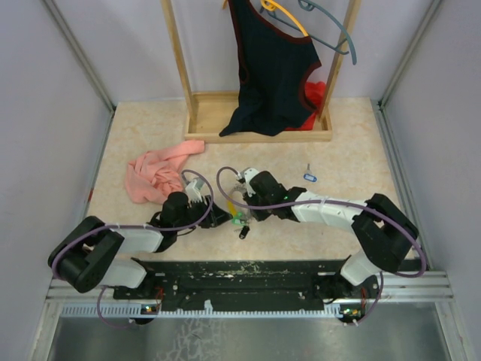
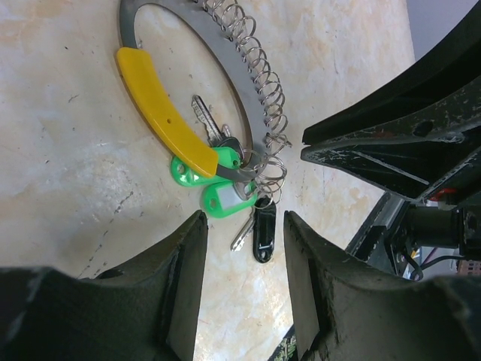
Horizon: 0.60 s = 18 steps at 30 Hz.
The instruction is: Put the keys on the keyring
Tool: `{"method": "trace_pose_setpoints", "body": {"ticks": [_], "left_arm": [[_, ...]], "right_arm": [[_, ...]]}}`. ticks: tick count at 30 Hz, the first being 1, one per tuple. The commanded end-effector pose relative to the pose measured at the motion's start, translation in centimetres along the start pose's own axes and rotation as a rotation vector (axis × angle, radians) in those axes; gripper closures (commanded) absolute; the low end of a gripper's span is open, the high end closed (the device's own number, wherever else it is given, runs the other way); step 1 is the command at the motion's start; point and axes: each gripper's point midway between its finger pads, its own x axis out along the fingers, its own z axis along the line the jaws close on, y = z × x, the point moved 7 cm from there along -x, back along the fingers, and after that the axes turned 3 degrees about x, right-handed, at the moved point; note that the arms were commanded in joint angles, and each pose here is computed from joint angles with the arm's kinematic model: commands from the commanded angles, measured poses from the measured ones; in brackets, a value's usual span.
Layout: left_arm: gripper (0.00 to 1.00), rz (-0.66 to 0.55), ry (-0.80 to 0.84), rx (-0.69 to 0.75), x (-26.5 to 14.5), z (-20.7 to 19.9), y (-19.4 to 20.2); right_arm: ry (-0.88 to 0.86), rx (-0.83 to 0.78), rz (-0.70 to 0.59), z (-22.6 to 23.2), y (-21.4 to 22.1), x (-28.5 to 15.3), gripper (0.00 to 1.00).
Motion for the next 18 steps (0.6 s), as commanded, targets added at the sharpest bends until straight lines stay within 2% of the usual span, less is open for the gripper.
{"method": "trace_pose_setpoints", "body": {"ticks": [1,10,18], "left_arm": [[0.5,-0.004,0.023,0.023,0.3,-0.4,-0.6],[0.5,0.004,0.024,0.023,0.4,-0.4,-0.6],[0.5,0.007,0.025,0.022,0.4,-0.4,-0.6]], "right_arm": [[-0.033,-0.012,-0.028,0.7,-1.3,0.2,0.85],[-0.057,-0.006,0.047,0.9,-0.1,0.9,0.91],[0.02,0.001,-0.04,0.3,-1.8,1.1,0.85]]}}
